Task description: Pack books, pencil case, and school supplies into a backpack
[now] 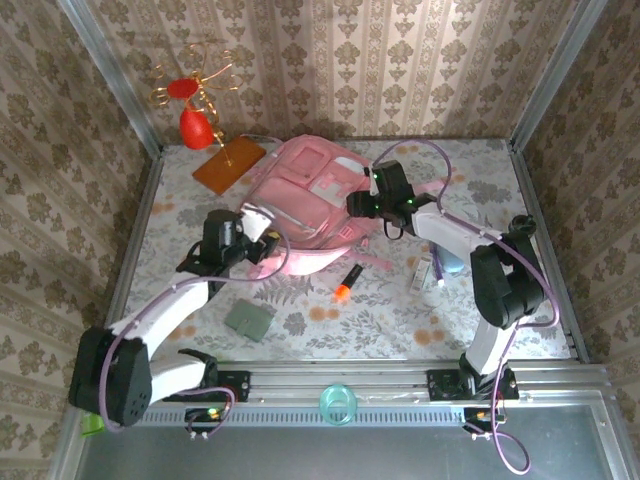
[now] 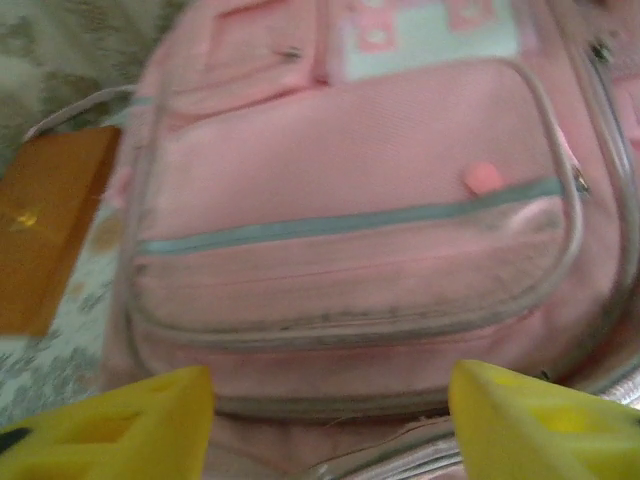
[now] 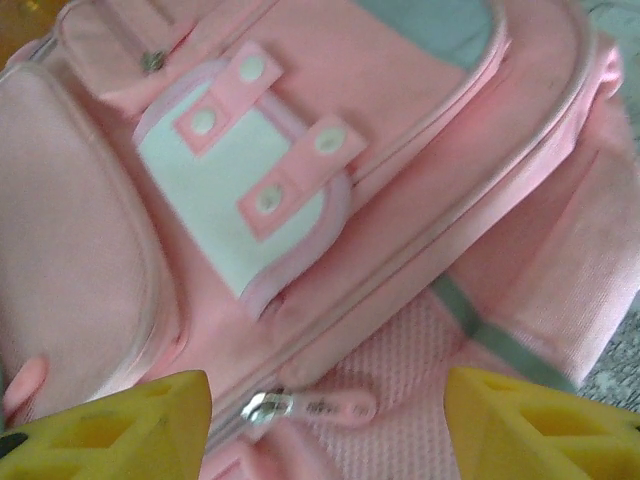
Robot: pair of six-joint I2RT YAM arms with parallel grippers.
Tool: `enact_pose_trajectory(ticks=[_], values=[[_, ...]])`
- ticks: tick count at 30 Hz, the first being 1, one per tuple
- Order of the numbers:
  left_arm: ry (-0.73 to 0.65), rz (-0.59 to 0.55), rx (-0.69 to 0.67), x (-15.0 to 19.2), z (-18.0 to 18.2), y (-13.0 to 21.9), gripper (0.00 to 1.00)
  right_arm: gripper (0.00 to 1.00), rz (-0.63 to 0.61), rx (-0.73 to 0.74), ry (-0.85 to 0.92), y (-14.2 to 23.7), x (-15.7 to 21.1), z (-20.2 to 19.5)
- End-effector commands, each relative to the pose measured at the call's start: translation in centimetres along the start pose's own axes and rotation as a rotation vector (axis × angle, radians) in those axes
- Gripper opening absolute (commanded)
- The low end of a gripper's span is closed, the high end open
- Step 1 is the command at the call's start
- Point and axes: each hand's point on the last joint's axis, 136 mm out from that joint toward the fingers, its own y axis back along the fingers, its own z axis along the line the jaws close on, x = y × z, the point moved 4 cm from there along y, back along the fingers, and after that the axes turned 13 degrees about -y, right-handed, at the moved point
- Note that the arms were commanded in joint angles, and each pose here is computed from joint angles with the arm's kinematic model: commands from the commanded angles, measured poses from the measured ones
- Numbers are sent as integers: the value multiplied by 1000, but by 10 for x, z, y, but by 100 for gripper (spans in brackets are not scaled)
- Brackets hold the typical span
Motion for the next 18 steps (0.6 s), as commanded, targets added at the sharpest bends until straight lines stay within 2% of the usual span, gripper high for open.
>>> enact_pose_trajectory(ticks=[1,3,5,9,14,18], values=[[489,40,-123,10,20,8,73,66,-11,142,-17,-16,-11,-27],[645,115,-95,18,17,3,74,67,0,156,-54,-26,-14,-36],[709,161,-56,21,11,-4,75,68,26,163,-90,-36,-15,-45],[802,184,-48,35,5,-14,77,68,102,154,-111,-51,-6,-52],[814,232,-7,44,-1,-29,76,58,202,172,-129,-47,21,-61],[831,250,69,47,-11,-48,72,44,249,173,-195,-36,47,-69]])
